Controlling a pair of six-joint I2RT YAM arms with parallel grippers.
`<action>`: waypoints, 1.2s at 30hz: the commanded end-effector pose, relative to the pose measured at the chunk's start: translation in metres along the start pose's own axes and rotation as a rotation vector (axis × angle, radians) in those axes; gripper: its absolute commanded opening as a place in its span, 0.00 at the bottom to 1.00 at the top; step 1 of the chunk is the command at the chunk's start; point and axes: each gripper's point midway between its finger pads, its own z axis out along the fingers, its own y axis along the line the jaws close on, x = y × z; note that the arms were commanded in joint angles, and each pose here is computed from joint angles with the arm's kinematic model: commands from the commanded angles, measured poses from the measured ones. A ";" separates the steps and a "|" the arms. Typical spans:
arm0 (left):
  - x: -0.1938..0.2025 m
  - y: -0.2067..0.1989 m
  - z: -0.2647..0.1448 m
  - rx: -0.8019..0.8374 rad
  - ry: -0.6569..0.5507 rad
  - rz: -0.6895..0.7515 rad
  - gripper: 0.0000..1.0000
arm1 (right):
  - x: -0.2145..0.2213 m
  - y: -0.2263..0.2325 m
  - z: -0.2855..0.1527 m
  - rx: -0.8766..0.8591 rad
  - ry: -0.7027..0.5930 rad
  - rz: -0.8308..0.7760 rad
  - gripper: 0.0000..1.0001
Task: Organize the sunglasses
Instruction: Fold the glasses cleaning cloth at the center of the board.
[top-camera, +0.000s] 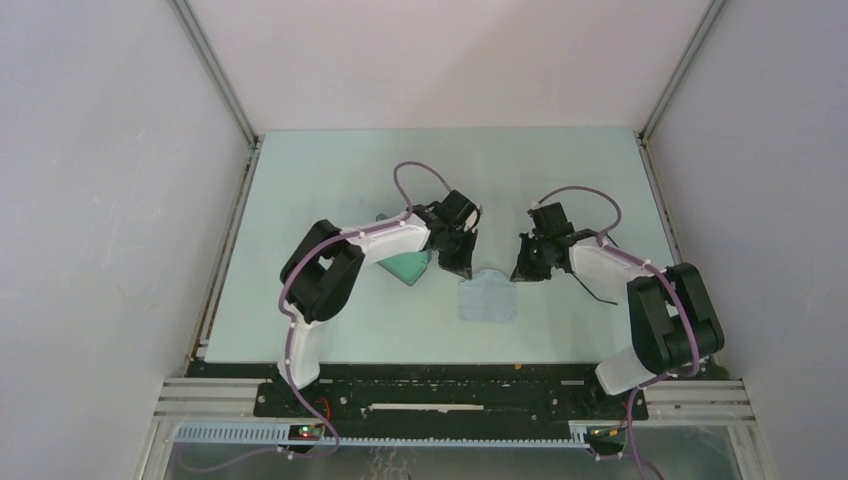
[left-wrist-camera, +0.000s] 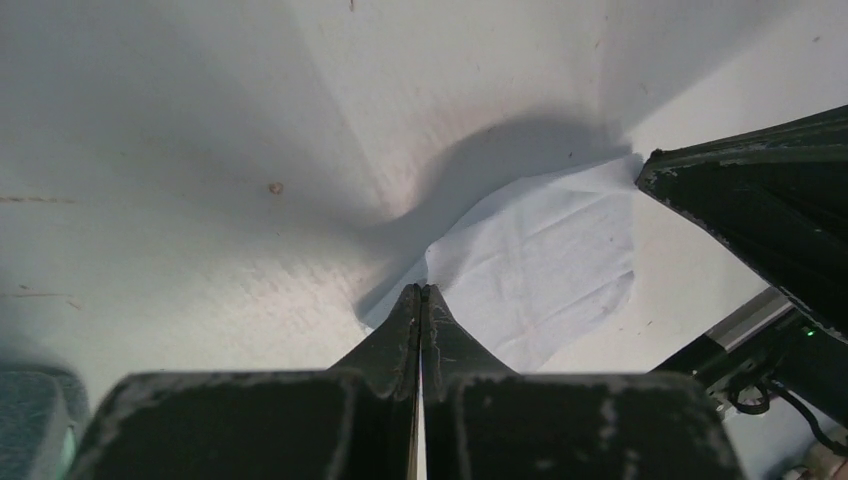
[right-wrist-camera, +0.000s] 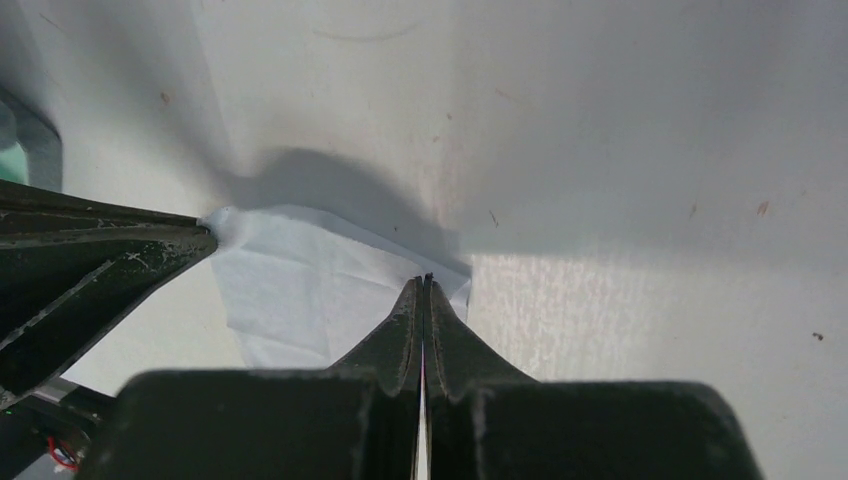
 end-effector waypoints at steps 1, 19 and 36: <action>0.008 -0.009 -0.015 0.019 -0.016 0.048 0.00 | 0.005 0.002 -0.008 0.010 -0.028 -0.009 0.00; 0.038 -0.016 -0.018 0.021 0.002 0.053 0.00 | 0.040 -0.007 -0.015 0.018 0.007 -0.019 0.00; 0.053 -0.009 -0.018 0.012 0.004 0.036 0.00 | 0.061 -0.005 -0.021 0.021 0.024 -0.030 0.00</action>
